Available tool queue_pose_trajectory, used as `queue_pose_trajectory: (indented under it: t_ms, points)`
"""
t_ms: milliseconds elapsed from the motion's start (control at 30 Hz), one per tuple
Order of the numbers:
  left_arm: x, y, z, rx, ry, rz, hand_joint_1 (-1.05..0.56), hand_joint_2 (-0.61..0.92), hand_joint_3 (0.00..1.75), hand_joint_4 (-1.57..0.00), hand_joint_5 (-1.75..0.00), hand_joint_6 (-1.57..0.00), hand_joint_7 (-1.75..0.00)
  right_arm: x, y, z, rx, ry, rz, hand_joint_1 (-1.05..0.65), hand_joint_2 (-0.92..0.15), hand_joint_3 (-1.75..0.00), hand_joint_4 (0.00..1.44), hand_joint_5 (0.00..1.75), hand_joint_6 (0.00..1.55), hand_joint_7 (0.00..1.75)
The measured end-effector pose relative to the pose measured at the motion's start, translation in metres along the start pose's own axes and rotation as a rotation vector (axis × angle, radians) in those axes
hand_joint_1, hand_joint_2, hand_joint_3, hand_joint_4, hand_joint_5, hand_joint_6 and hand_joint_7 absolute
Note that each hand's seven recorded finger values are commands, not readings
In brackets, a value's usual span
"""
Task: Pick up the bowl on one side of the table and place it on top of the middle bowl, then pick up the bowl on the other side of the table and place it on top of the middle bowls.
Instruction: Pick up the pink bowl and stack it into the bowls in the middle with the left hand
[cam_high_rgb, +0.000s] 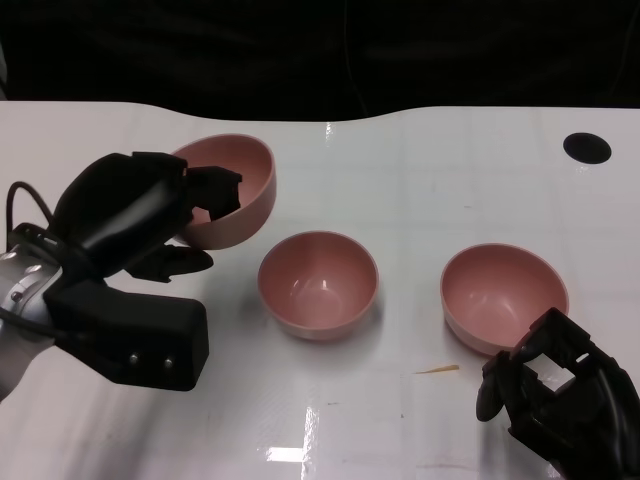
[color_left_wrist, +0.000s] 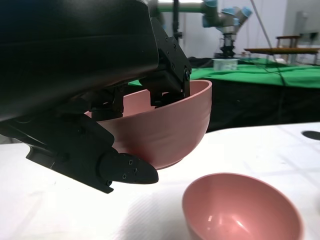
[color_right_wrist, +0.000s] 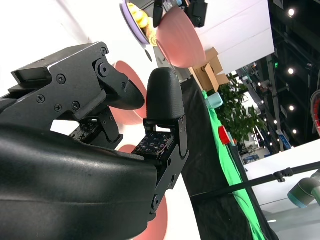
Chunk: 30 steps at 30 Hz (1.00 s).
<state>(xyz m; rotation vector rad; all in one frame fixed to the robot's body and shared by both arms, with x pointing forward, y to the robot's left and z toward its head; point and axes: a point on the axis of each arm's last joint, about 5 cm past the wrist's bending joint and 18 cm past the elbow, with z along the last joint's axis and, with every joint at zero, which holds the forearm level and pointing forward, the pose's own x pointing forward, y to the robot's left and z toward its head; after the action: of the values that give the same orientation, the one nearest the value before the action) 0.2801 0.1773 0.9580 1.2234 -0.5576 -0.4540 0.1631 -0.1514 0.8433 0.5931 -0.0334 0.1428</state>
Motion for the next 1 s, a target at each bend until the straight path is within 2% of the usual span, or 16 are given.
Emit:
queue_pose_trajectory:
  t_ms: [100, 167, 200, 267, 433, 500, 533, 567, 600, 667, 733, 767, 1000]
  points:
    - [0.005, 0.004, 0.005, 0.01, -0.032, -0.042, 0.0, 0.81, 0.29, -0.71, -1.74, -0.63, -1.63, 0.0, 0.0, 0.0, -0.001, 0.001, -0.004, -0.03, -0.62, -1.08, 0.89, 1.7, 0.76, 1.49]
    - [0.01, 0.007, 0.009, 0.022, -0.066, -0.051, 0.0, 0.81, 0.28, -0.72, -1.74, -0.63, -1.65, 0.0, 0.001, -0.001, 0.001, 0.001, -0.007, -0.02, -0.62, -1.09, 0.88, 1.71, 0.75, 1.5]
    - [0.012, 0.008, 0.01, 0.03, -0.08, -0.051, 0.0, 0.8, 0.3, -0.75, -1.69, -0.63, -1.64, 0.0, 0.002, -0.001, 0.001, -0.001, -0.008, -0.02, -0.61, -1.1, 0.88, 1.71, 0.75, 1.51]
    - [0.017, 0.009, 0.015, 0.04, -0.116, -0.048, 0.0, 0.77, 0.36, -0.73, -1.73, -0.61, -1.68, 0.001, 0.003, -0.001, 0.002, -0.009, -0.01, -0.03, -0.6, -1.12, 0.88, 1.72, 0.75, 1.51]
    - [0.028, 0.006, 0.024, 0.035, -0.176, -0.076, 0.0, 0.77, 0.38, -0.72, -1.75, -0.59, -1.7, 0.001, 0.005, -0.002, 0.002, -0.017, -0.008, -0.05, -0.59, -1.13, 0.88, 1.72, 0.74, 1.51]
    - [0.031, 0.001, 0.026, 0.027, -0.189, -0.094, -0.06, 0.84, 0.22, -0.7, -1.75, -0.53, -1.73, 0.001, 0.005, -0.003, -0.001, -0.022, -0.007, -0.06, -0.58, -1.12, 0.88, 1.72, 0.74, 1.51]
    - [0.033, -0.001, 0.028, 0.024, -0.197, -0.104, -0.09, 0.88, 0.14, -0.75, -1.62, -0.64, -1.43, 0.001, 0.005, -0.003, -0.005, -0.026, -0.008, -0.06, -0.59, -1.12, 0.88, 1.71, 0.74, 1.5]
    - [0.035, -0.003, 0.029, 0.025, -0.205, -0.113, -0.1, 0.9, 0.1, -0.76, -1.58, -0.69, -1.29, 0.001, 0.005, -0.003, -0.007, -0.029, -0.007, -0.06, -0.59, -1.12, 0.88, 1.71, 0.74, 1.5]
    - [0.038, -0.005, 0.031, 0.022, -0.212, -0.123, -0.11, 0.91, 0.1, -0.78, -1.56, -0.74, -1.24, 0.001, 0.006, -0.004, -0.006, -0.032, -0.006, -0.07, -0.59, -1.12, 0.87, 1.7, 0.74, 1.5]
    - [0.041, -0.007, 0.034, 0.012, -0.223, -0.134, -0.09, 0.91, 0.1, -0.76, -1.68, -0.71, -1.44, 0.001, 0.008, -0.005, -0.002, -0.033, -0.003, -0.07, -0.58, -1.12, 0.87, 1.69, 0.75, 1.48]
    - [0.045, -0.01, 0.036, 0.004, -0.236, -0.143, -0.05, 0.91, 0.1, -0.77, -1.73, -0.63, -1.65, 0.001, 0.009, -0.006, -0.001, -0.032, -0.001, -0.07, -0.58, -1.12, 0.88, 1.69, 0.77, 1.45]
    - [0.047, -0.01, 0.038, 0.002, -0.246, -0.146, -0.04, 0.91, 0.1, -0.77, -1.74, -0.61, -1.7, 0.001, 0.009, -0.007, -0.003, -0.031, 0.0, -0.07, -0.58, -1.12, 0.88, 1.68, 0.77, 1.45]
    - [0.052, -0.021, 0.038, -0.007, -0.243, -0.177, -0.03, 0.91, 0.11, -0.76, -1.75, -0.57, -1.73, 0.001, 0.01, -0.007, -0.012, -0.029, 0.002, -0.08, -0.56, -1.13, 0.89, 1.67, 0.8, 1.42]
